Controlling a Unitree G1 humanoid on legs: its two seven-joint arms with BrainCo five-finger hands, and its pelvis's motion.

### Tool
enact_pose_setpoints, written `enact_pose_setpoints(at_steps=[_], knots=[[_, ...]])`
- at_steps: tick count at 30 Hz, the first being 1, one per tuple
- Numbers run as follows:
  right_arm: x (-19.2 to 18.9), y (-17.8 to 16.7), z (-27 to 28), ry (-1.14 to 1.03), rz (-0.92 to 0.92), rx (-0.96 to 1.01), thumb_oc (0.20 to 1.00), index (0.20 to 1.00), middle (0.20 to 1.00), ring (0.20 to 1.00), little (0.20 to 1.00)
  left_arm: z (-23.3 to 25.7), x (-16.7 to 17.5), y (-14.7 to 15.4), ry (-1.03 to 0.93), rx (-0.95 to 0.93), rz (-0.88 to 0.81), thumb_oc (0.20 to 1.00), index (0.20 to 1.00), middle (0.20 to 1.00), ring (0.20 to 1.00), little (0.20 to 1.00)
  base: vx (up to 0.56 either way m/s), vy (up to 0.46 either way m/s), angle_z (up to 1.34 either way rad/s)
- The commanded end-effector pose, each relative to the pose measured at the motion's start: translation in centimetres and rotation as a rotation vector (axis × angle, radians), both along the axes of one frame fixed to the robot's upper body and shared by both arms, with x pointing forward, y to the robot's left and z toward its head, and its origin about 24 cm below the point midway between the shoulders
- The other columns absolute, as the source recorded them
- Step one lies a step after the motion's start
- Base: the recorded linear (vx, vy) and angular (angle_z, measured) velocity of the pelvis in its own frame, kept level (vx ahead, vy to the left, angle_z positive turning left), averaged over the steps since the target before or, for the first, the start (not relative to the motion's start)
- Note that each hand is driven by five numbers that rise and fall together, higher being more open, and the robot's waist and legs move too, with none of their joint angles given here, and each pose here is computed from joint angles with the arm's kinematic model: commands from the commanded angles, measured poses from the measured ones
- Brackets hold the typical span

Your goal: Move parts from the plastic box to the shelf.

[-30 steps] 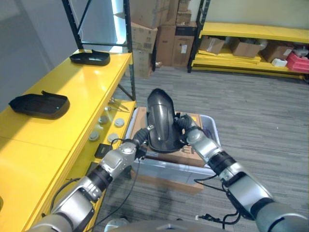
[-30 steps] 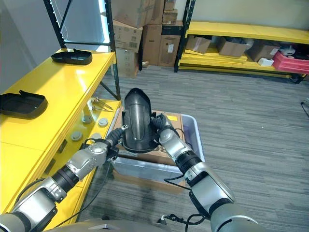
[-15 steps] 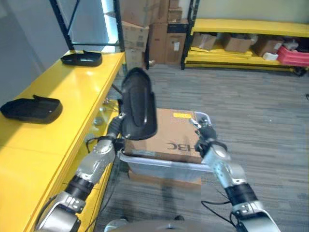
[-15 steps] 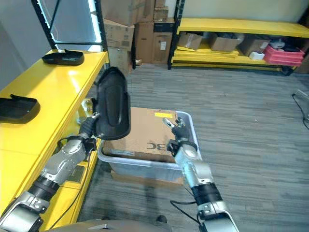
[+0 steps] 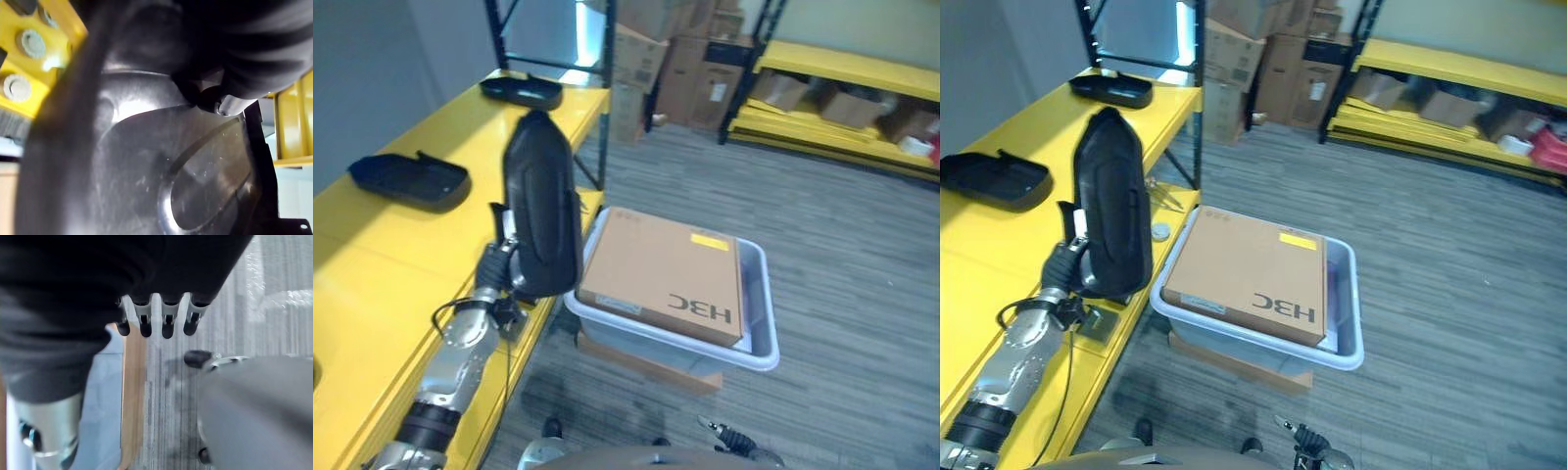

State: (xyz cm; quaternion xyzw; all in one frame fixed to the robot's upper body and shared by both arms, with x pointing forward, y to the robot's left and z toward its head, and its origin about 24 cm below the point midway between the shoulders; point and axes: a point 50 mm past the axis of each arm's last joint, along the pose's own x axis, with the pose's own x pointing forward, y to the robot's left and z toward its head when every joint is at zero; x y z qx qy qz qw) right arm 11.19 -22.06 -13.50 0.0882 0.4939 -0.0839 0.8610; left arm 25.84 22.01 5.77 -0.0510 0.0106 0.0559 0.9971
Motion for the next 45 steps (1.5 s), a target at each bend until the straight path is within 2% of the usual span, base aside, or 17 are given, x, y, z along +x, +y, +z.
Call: enact_pose_setpoints(at_steps=[1, 7, 13, 18, 25, 30, 34, 45], knots=[[4.8, -0.8, 3.0, -0.204, 0.131, -0.058, 1.0, 1.0, 1.0, 1.0, 1.0, 7.6, -0.1, 0.6, -0.416, -0.031, 0.024, 0.2, 0.2, 0.2, 0.2, 0.2, -0.13, -0.232, 0.57], [3.9, -0.9, 2.8, -0.188, 0.157, -0.083, 1.0, 1.0, 1.0, 1.0, 1.0, 9.3, -1.3, 1.5, -0.493, -0.034, 0.01, 0.2, 0.2, 0.2, 0.2, 0.2, -0.1, -0.14, 0.71], [1.8, 0.1, 1.3, -0.097, 0.225, -0.107, 1.0, 1.0, 1.0, 1.0, 1.0, 10.7, -2.2, 3.0, -0.524, 0.065, 0.171, 0.2, 0.2, 0.2, 0.2, 0.2, -0.11, -0.004, 1.47], [0.8, 1.5, 0.0, -0.031, 0.244, -0.115, 1.0, 1.0, 1.0, 1.0, 1.0, 10.0, -2.7, 5.0, -0.464, 0.128, 0.282, 0.2, 0.2, 0.2, 0.2, 0.2, -0.01, 0.137, 1.31], [2.4, 1.9, -0.3, 0.01, 0.261, -0.126, 1.0, 1.0, 1.0, 1.0, 1.0, 7.9, -5.6, 8.1, -0.363, 0.168, 0.379, 0.2, 0.2, 0.2, 0.2, 0.2, 0.06, 0.238, 0.64], [2.8, 2.1, -0.1, 0.003, 0.25, -0.121, 1.0, 1.0, 1.0, 1.0, 1.0, 7.5, -6.1, 8.4, -0.347, 0.173, 0.373, 0.2, 0.2, 0.2, 0.2, 0.2, 0.08, 0.205, 0.17], [2.5, 1.4, 0.0, 0.005, 0.196, -0.111, 1.0, 1.0, 1.0, 1.0, 1.0, 7.7, -4.6, 7.7, -0.361, 0.147, 0.32, 0.2, 0.2, 0.2, 0.2, 0.2, 0.08, 0.234, 0.48], [0.5, -0.8, -0.6, 0.042, 0.155, -0.105, 1.0, 1.0, 1.0, 1.0, 1.0, 7.8, -3.8, 5.3, -0.336, 0.083, 0.221, 0.2, 0.2, 0.2, 0.2, 0.2, 0.2, -0.206, 0.71]])
